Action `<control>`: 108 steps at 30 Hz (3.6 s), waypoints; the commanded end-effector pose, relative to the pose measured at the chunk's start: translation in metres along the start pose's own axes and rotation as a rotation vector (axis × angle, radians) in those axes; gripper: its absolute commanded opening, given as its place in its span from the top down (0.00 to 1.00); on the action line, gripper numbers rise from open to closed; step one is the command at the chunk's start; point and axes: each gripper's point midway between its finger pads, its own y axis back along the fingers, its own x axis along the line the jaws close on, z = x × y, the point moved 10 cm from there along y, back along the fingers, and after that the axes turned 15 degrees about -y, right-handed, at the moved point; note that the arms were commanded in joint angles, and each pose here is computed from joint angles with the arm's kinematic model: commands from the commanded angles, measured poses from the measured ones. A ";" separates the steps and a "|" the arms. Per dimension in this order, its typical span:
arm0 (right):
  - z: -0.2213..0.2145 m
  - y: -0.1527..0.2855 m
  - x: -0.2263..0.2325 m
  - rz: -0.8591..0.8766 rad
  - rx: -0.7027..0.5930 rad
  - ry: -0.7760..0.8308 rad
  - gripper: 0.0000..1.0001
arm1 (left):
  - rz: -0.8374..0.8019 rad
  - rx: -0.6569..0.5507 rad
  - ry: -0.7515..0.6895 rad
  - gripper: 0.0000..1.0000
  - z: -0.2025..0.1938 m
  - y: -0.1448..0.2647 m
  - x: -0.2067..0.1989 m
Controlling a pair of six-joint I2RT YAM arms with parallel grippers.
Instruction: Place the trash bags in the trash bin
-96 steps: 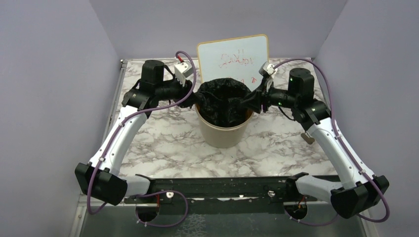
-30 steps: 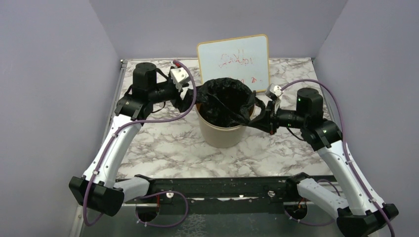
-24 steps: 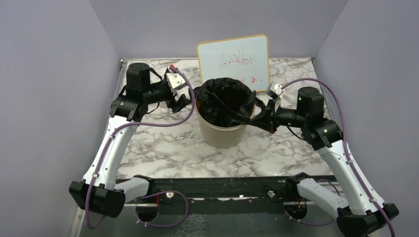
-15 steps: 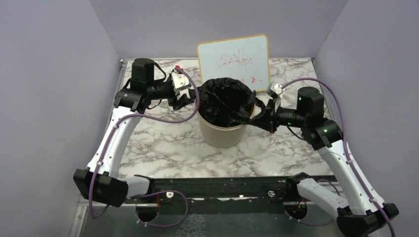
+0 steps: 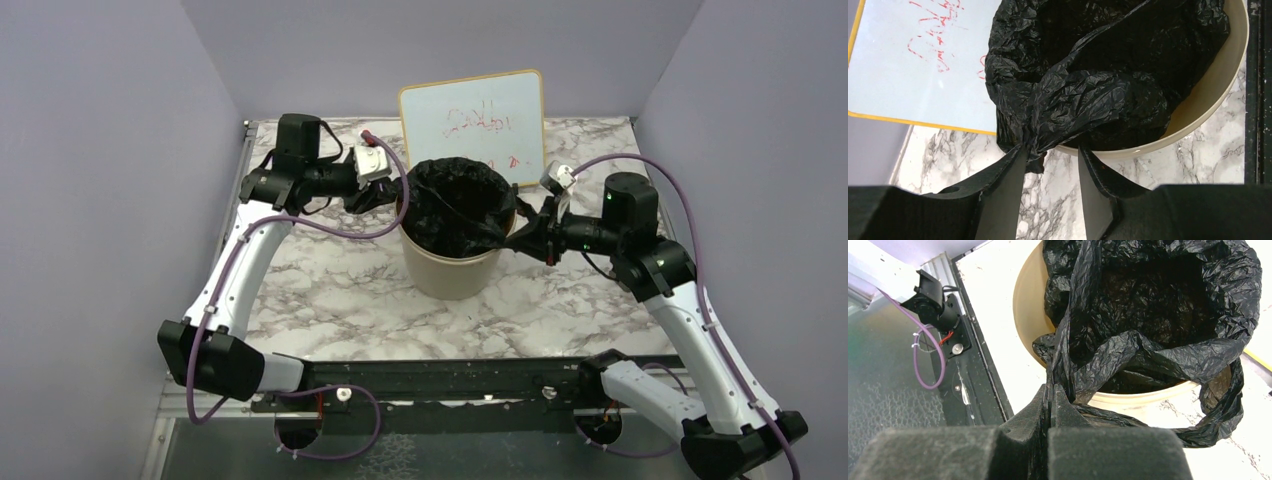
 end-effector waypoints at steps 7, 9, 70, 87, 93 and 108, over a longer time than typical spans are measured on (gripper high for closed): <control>0.011 0.002 0.001 -0.030 -0.032 0.012 0.99 | -0.056 -0.051 -0.085 0.72 0.003 -0.010 0.002; 0.011 0.001 0.000 -0.037 -0.033 0.009 0.99 | -0.044 -0.033 -0.091 0.84 0.001 -0.011 0.004; -0.043 -0.002 0.013 0.290 0.202 -0.210 0.96 | 0.105 -0.037 0.287 1.00 -0.025 0.021 -0.138; -0.053 -0.013 -0.013 0.009 0.139 -0.256 0.97 | 0.109 0.111 0.363 1.00 -0.060 0.008 -0.141; -0.059 -0.016 -0.017 -0.023 0.137 -0.299 0.97 | 0.133 0.146 0.376 1.00 -0.067 0.006 -0.138; -0.074 -0.018 -0.020 -0.015 0.214 -0.376 0.89 | 0.218 0.048 0.378 0.87 -0.049 0.010 -0.132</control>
